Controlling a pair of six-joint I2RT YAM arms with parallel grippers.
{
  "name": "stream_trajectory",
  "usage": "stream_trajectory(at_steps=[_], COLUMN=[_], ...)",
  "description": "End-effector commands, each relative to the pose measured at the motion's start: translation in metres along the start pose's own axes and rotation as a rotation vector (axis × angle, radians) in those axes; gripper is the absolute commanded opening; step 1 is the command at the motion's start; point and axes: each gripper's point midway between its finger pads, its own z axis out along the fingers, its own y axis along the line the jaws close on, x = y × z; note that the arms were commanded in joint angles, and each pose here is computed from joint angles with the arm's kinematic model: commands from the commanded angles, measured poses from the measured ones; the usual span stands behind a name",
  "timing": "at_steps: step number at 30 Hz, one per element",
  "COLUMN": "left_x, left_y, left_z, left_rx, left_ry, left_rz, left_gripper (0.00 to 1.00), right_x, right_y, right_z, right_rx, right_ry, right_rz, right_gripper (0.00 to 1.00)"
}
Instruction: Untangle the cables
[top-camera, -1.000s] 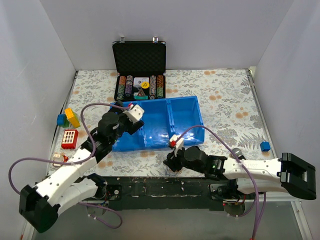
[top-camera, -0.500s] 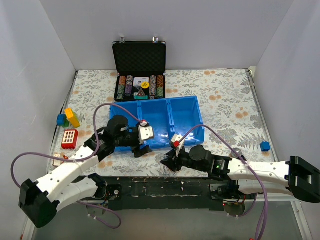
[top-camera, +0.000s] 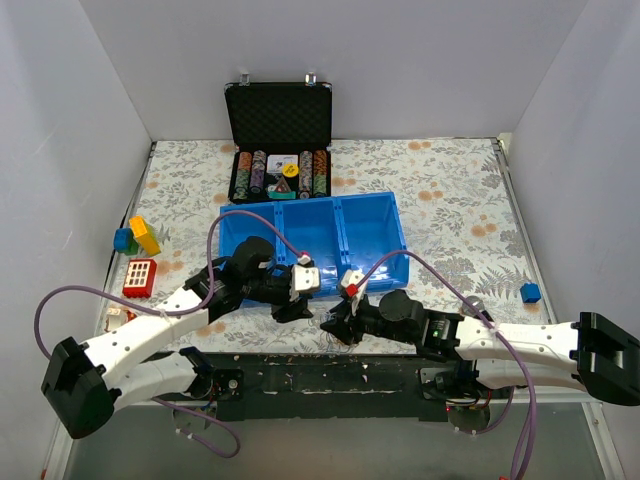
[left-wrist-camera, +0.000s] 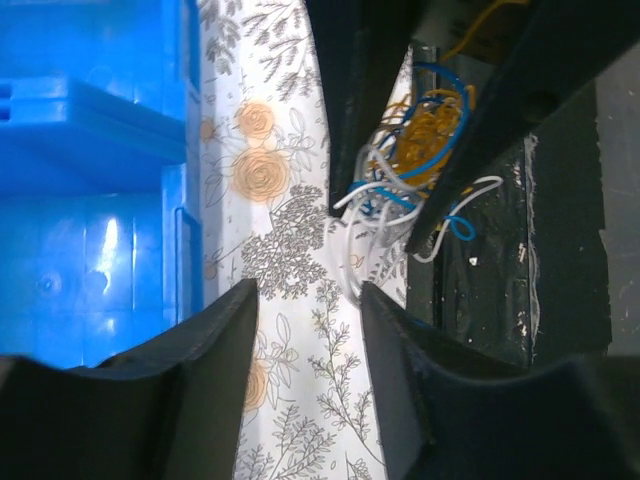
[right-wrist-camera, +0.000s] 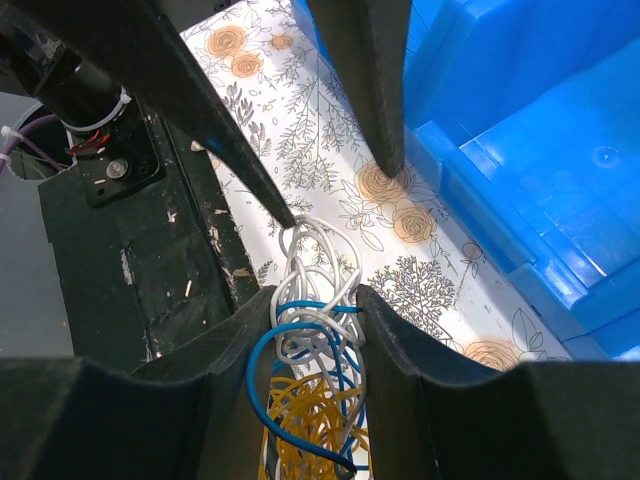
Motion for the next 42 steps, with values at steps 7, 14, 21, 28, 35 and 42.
stream_trajectory(at_steps=[7, 14, 21, 28, 35, 42], left_x=[-0.012, -0.013, -0.030, -0.072, -0.120, -0.171], left_y=[-0.019, -0.005, 0.014, 0.020, 0.020, 0.025], left_z=[0.001, 0.005, 0.000, -0.021, -0.048, -0.081], left_rx=[0.079, 0.019, -0.075, -0.118, -0.160, -0.224], left_ry=[0.005, 0.014, -0.016, -0.065, -0.157, -0.234], left_rz=[0.077, 0.113, 0.146, 0.140, 0.129, 0.200], left_gripper=[0.31, 0.00, 0.00, 0.00, 0.00, 0.00], right_x=[-0.039, -0.041, -0.030, -0.002, 0.031, 0.049], right_y=[0.003, 0.003, 0.004, -0.003, -0.013, -0.022], right_z=[0.006, 0.006, 0.004, 0.002, -0.003, -0.011], right_rx=[0.013, 0.010, 0.004, 0.026, 0.069, 0.108], right_ry=[-0.099, -0.095, -0.064, -0.003, 0.079, 0.122], right_rz=[-0.020, -0.023, -0.016, 0.002, 0.022, 0.034], right_gripper=[0.44, 0.44, 0.44, 0.46, 0.52, 0.52])
